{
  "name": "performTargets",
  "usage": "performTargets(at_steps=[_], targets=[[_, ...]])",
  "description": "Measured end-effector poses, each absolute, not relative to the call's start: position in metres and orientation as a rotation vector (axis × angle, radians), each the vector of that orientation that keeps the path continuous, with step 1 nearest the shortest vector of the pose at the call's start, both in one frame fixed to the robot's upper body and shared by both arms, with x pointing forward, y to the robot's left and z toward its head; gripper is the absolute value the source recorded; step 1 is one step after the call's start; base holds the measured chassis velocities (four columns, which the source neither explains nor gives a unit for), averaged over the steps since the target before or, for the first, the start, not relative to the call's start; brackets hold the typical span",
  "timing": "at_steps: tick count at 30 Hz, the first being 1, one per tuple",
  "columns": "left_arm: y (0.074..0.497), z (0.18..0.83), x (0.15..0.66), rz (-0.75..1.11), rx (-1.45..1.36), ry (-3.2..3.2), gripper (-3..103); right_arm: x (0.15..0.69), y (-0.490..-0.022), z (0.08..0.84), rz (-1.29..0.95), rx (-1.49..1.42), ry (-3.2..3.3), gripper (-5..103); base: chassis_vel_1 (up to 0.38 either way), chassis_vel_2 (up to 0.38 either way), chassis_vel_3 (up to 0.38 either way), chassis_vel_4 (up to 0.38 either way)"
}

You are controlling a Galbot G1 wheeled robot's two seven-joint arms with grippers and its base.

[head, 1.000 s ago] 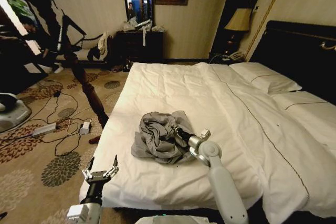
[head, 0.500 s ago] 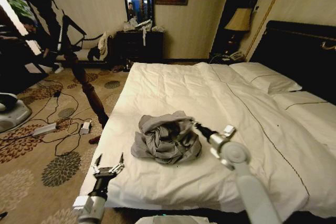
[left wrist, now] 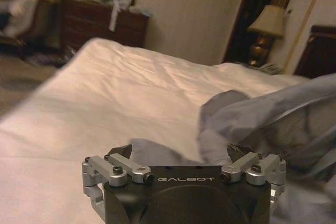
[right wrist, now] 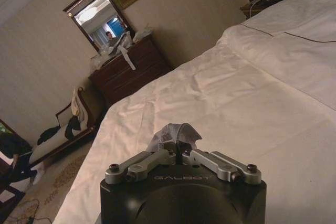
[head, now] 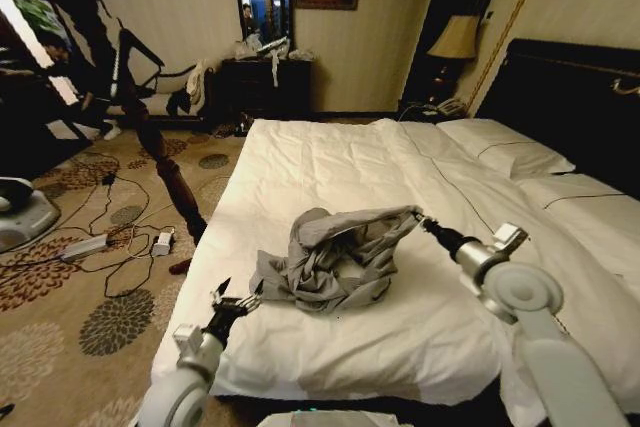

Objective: Pick up the clothes from the bed and hang them on the clothes hanger.

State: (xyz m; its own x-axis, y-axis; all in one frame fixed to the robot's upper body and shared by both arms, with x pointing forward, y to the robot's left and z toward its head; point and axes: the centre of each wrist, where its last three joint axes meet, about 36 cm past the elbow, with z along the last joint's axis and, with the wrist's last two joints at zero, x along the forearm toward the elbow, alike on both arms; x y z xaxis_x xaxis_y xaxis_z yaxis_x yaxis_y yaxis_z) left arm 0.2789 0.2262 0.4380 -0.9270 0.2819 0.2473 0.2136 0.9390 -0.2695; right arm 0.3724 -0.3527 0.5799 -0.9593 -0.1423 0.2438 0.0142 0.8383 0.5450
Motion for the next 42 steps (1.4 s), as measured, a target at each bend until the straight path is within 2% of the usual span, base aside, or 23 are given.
performTargets(at_steps=[2,5,16,22,28,29,30,37,38,39,41,42], targets=[[0.224,0.439,0.282,0.382,-0.378,-2.794,100,0.371,-0.353,0.58,-0.815,0.097,-2.741,0,0.0,0.0,0.0,0.0],[0.222,0.445,0.308,0.565,-0.408,-2.696,100,0.367,-0.354,0.578,-0.818,0.091,-2.73,0,0.0,0.0,0.0,0.0],[0.212,0.439,0.387,0.786,-0.446,-2.533,100,0.362,-0.359,0.581,-0.815,0.081,-2.725,0,0.0,0.0,0.0,0.0],[0.2,0.438,0.41,0.803,-0.455,-2.496,100,0.362,-0.36,0.583,-0.813,0.081,-2.729,0,0.0,0.0,0.0,0.0],[0.206,0.427,0.433,0.81,-0.434,-2.446,100,0.358,-0.364,0.586,-0.832,0.076,-2.726,0,0.0,0.0,0.0,0.0],[0.206,0.426,0.438,0.82,-0.438,-2.429,103,0.358,-0.364,0.587,-0.836,0.078,-2.725,0,0.0,0.0,0.0,0.0],[0.205,0.424,0.442,0.828,-0.443,-2.413,100,0.358,-0.364,0.587,-0.838,0.078,-2.726,0,0.0,0.0,0.0,0.0],[0.194,0.412,0.459,0.831,-0.454,-2.376,97,0.356,-0.364,0.591,-0.849,0.086,-2.734,0,0.0,0.0,0.0,0.0],[0.192,0.41,0.459,0.83,-0.453,-2.374,94,0.355,-0.364,0.592,-0.849,0.086,-2.734,0,0.0,0.0,0.0,0.0],[0.185,0.406,0.46,0.821,-0.463,-2.371,81,0.351,-0.364,0.591,-0.851,0.076,-2.73,0,0.0,0.0,0.0,0.0],[0.181,0.404,0.463,0.818,-0.472,-2.366,70,0.349,-0.365,0.59,-0.85,0.073,-2.729,0,0.0,0.0,0.0,0.0],[0.181,0.404,0.463,0.818,-0.472,-2.366,70,0.349,-0.365,0.59,-0.85,0.073,-2.729,0,0.0,0.0,0.0,0.0]])
